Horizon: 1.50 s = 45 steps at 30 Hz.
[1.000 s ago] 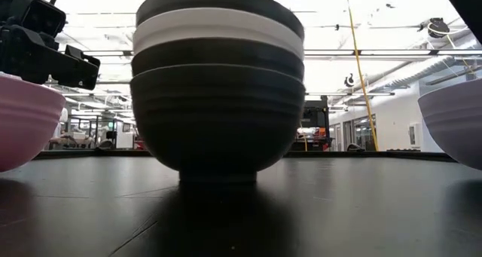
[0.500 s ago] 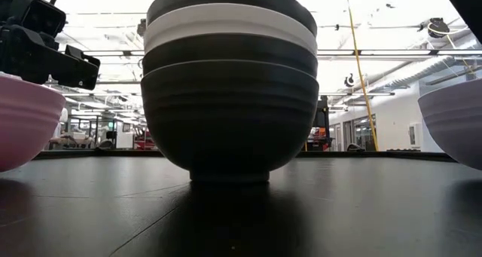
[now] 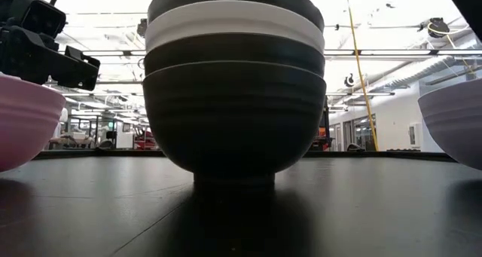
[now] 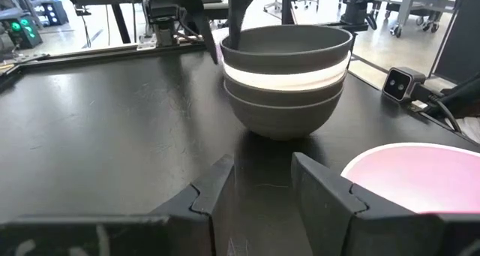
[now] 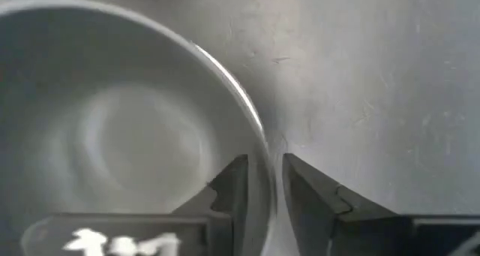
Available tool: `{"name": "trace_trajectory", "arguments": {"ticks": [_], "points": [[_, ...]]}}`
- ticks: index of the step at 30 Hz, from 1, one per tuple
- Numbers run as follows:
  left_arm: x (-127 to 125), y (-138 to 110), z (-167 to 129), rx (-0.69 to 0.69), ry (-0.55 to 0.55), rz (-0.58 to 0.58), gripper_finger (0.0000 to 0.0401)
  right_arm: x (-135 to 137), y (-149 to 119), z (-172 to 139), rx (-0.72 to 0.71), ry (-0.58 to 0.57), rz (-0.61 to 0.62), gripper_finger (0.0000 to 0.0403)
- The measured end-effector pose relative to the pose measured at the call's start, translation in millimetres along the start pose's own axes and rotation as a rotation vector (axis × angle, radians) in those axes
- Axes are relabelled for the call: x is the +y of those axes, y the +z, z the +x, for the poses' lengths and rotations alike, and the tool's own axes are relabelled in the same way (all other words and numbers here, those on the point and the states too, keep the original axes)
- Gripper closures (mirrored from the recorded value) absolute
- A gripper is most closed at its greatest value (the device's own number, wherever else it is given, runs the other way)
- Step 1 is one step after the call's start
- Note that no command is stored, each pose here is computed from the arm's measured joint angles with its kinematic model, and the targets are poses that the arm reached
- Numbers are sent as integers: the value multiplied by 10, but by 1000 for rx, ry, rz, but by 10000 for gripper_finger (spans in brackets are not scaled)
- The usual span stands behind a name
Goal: Nest bowls inside each other
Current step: Stack the black bowl on top of the stacked white bowl, then stack the pink bowl on top of the stacked black bowl
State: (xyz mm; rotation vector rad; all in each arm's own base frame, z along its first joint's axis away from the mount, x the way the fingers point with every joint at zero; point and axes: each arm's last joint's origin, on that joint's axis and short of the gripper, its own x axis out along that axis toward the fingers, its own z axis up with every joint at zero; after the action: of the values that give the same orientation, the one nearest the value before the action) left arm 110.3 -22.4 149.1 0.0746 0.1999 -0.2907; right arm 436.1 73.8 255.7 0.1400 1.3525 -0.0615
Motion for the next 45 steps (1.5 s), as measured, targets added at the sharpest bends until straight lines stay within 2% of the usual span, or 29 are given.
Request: {"name": "trace_trajectory", "arguments": {"ticks": [8,12,18,22,25,29,34,40,45], "points": [[0,0,0,0,0,-1,265,20,9,-99,-46,16,15,300],[0,0,0,0,-1,1,265,10,-17,-281,-88,29,15,299],[0,2,0,-2,0,8,265,30,-98,-822,-267,76,-78,298],[1,28,-1,-30,1,11,265,57,-251,-1238,-404,72,-162,298],[3,54,-2,-55,3,14,265,78,-452,-1427,-491,37,-178,298],[6,115,-13,-68,4,19,265,69,-840,-1430,-556,37,-191,298],[1,209,-31,-96,-27,36,265,-86,-1397,-1245,-689,73,-129,298],[5,340,-62,-114,-29,42,265,-277,-2015,-950,-913,207,-70,298],[11,416,-88,-100,-17,55,265,-403,-2323,-758,-1004,277,-25,298]]}}
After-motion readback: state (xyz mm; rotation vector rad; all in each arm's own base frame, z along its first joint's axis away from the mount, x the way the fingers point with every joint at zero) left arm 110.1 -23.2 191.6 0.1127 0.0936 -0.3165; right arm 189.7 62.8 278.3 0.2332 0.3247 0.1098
